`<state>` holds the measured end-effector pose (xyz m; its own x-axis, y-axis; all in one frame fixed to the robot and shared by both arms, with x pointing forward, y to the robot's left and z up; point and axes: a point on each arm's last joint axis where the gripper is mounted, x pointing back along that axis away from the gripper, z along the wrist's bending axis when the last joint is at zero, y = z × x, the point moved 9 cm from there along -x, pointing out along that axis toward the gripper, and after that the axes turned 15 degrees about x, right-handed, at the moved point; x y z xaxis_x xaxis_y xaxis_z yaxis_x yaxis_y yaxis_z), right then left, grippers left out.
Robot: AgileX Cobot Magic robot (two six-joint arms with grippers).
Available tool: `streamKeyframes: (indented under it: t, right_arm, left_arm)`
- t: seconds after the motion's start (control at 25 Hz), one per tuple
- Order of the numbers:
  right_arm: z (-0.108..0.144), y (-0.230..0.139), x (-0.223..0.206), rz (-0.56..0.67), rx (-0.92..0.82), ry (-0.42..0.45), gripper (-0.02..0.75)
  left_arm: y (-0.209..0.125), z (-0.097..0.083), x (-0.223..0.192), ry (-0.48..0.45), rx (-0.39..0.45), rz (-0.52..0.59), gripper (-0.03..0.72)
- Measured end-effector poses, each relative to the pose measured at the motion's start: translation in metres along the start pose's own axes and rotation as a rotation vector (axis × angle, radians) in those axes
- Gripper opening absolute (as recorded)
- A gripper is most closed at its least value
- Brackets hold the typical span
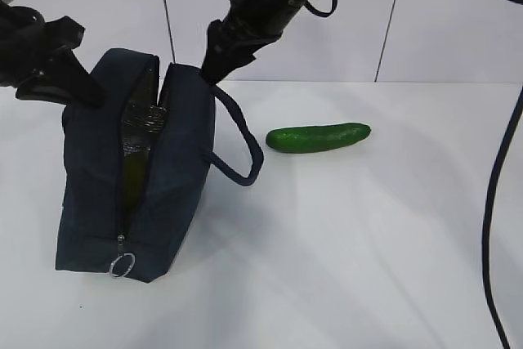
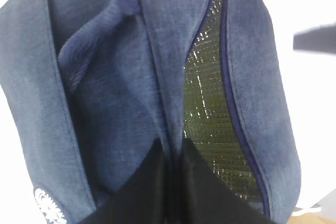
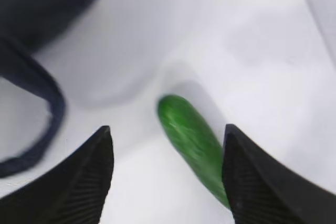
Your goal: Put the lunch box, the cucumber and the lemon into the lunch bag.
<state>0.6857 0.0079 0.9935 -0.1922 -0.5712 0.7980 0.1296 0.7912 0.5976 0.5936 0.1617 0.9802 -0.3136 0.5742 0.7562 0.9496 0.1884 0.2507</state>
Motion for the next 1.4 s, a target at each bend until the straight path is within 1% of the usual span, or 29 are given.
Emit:
streamKeyframes:
  t: [0.4, 0.56, 0.68, 0.84, 1.08, 1.28, 1.4]
  right_arm:
    - [-0.046, -0.059, 0.017, 0.353, 0.103, -0.244, 0.508]
    - [-0.059, -0.074, 0.026, 0.436, 0.161, -0.293, 0.507]
    - [-0.066, -0.082, 0.029, 0.454, 0.186, -0.293, 0.508]
    - [-0.080, -0.104, 0.034, 0.476, 0.188, -0.284, 0.508]
    - [-0.089, -0.127, 0.022, 0.417, 0.246, -0.179, 0.508]
    - [-0.088, -0.146, -0.003, 0.432, 0.344, -0.097, 0.508]
    - [-0.087, -0.154, -0.016, 0.438, 0.370, -0.063, 0.508]
  left_arm:
    - [0.000, 0.000, 0.000, 0.001, -0.001, 0.000, 0.008]
    - [0.000, 0.000, 0.000, 0.001, -0.001, 0.000, 0.008]
    - [0.000, 0.000, 0.000, 0.001, -0.001, 0.000, 0.008]
    - [0.000, 0.001, 0.000, 0.003, -0.002, 0.000, 0.008]
    - [0.000, 0.003, 0.000, 0.017, -0.013, 0.002, 0.008]
    - [0.000, 0.003, 0.000, 0.019, -0.014, 0.001, 0.008]
    - [0.001, 0.004, 0.000, 0.022, -0.016, -0.007, 0.008]
